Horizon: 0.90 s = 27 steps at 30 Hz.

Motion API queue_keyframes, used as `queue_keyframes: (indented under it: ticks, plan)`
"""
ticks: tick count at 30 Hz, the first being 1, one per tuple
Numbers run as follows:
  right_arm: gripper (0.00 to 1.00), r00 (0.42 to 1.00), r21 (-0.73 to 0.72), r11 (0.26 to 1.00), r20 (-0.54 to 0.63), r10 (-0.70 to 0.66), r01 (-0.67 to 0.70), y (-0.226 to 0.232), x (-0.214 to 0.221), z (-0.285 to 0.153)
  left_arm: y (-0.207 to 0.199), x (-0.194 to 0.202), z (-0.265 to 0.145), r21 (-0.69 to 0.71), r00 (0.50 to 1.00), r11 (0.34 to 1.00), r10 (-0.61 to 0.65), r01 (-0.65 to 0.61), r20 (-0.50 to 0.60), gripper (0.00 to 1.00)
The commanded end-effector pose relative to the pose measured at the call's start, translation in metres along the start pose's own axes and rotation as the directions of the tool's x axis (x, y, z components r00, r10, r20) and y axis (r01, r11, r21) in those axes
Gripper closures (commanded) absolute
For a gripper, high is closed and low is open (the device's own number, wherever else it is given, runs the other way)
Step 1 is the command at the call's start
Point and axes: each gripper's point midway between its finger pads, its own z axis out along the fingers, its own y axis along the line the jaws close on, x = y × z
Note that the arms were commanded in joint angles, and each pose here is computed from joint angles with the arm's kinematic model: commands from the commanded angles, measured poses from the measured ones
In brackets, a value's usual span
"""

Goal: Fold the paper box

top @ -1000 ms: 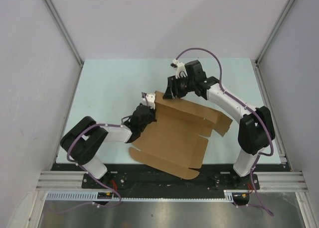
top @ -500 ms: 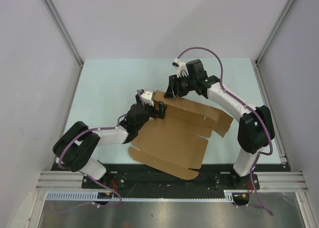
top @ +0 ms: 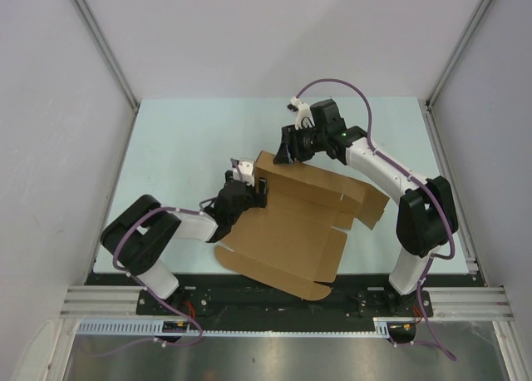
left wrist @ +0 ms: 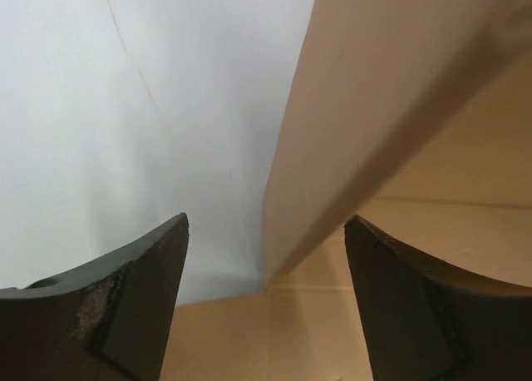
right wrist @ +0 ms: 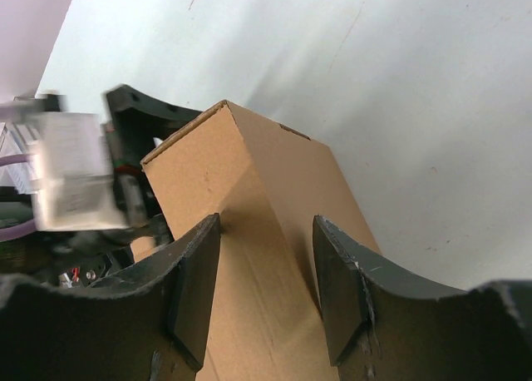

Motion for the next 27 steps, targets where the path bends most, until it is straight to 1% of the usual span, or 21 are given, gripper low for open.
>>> queue_keyframes:
  ticks: [1,2,4,5,6,9,10,12,13,15,17,18,19,21,22,23,24,25,27]
  plan:
    - [0.47,0.999,0.040,0.999,-0.035,0.022,-0.021,-0.010,0.007,0.001,0.009,0.023,0.007,-0.073,0.995,0.994,-0.091,0.087,-0.047,0.23]
    - [0.47,0.999,0.042,0.999,-0.037,0.023,-0.021,-0.011,0.007,0.001,0.010,0.026,0.008,-0.081,0.993,0.992,-0.102,0.098,-0.052,0.27]
    - [0.47,0.999,0.041,0.999,-0.039,0.023,-0.021,-0.011,0.008,0.001,0.010,0.027,0.011,-0.089,0.992,0.989,-0.120,0.116,-0.040,0.32]
    - [0.48,0.999,0.041,0.999,-0.039,0.023,-0.021,-0.010,0.008,0.001,0.009,0.024,0.013,-0.088,0.992,0.989,-0.123,0.120,-0.033,0.40]
    - [0.48,0.999,0.041,0.999,-0.037,0.020,-0.018,-0.010,0.007,0.000,0.009,0.023,0.014,-0.088,0.992,0.988,-0.125,0.123,-0.025,0.42]
    - [0.48,0.999,0.042,0.999,-0.041,0.022,-0.020,-0.010,0.008,0.001,0.008,0.014,0.017,-0.084,0.993,0.990,-0.117,0.117,-0.001,0.60]
    - [0.48,0.999,0.042,0.999,-0.042,0.023,-0.021,-0.011,0.009,0.001,0.007,0.011,0.019,-0.085,0.993,0.990,-0.115,0.115,0.005,0.72]
    - [0.48,0.999,0.042,0.999,-0.042,0.022,-0.020,-0.011,0.009,0.002,0.007,0.009,0.019,-0.084,0.995,0.991,-0.100,0.100,0.007,0.82]
    - [0.48,0.999,0.043,0.999,-0.042,0.020,-0.018,-0.011,0.009,0.001,0.008,0.009,0.018,-0.084,0.995,0.991,-0.099,0.099,0.007,0.85]
    - [0.48,0.999,0.042,0.999,-0.043,0.021,-0.019,-0.011,0.009,0.001,0.008,0.009,0.017,-0.079,0.995,0.992,-0.097,0.097,0.008,0.85]
    - [0.48,0.999,0.043,0.999,-0.043,0.021,-0.020,-0.012,0.009,0.002,0.009,0.008,0.013,-0.078,0.995,0.992,-0.098,0.098,0.011,0.82]
    - [0.48,0.999,0.044,0.999,-0.045,0.023,-0.021,-0.013,0.010,0.002,0.008,0.007,0.011,-0.074,0.995,0.992,-0.100,0.101,0.014,0.78]
    - [0.48,0.999,0.042,0.999,-0.044,0.022,-0.020,-0.012,0.009,0.002,0.009,0.008,0.009,-0.073,0.995,0.992,-0.100,0.101,0.012,0.56]
    - [0.48,0.999,0.044,0.999,-0.044,0.022,-0.020,-0.012,0.009,0.002,0.010,-0.001,0.003,-0.073,0.994,0.991,-0.106,0.109,0.035,0.38]
    - [0.48,0.999,0.042,0.999,-0.043,0.021,-0.020,-0.012,0.009,0.002,0.011,0.000,0.000,-0.077,0.993,0.991,-0.109,0.112,0.037,0.25]
    - [0.48,0.999,0.042,0.999,-0.041,0.022,-0.020,-0.013,0.009,0.002,0.013,-0.010,-0.004,-0.079,0.991,0.989,-0.119,0.124,0.066,0.19]
    - [0.48,0.999,0.043,0.999,-0.041,0.025,-0.023,-0.013,0.009,0.002,0.012,-0.012,-0.006,-0.076,0.990,0.989,-0.120,0.126,0.071,0.12]
    - [0.48,0.999,0.041,0.999,-0.042,0.022,-0.020,-0.012,0.009,0.002,0.012,-0.016,-0.009,-0.074,0.989,0.989,-0.122,0.128,0.081,0.00]
    - [0.48,0.999,0.039,0.999,-0.037,0.025,-0.024,-0.012,0.007,0.003,0.014,-0.027,-0.013,-0.075,0.987,0.989,-0.123,0.131,0.106,0.00]
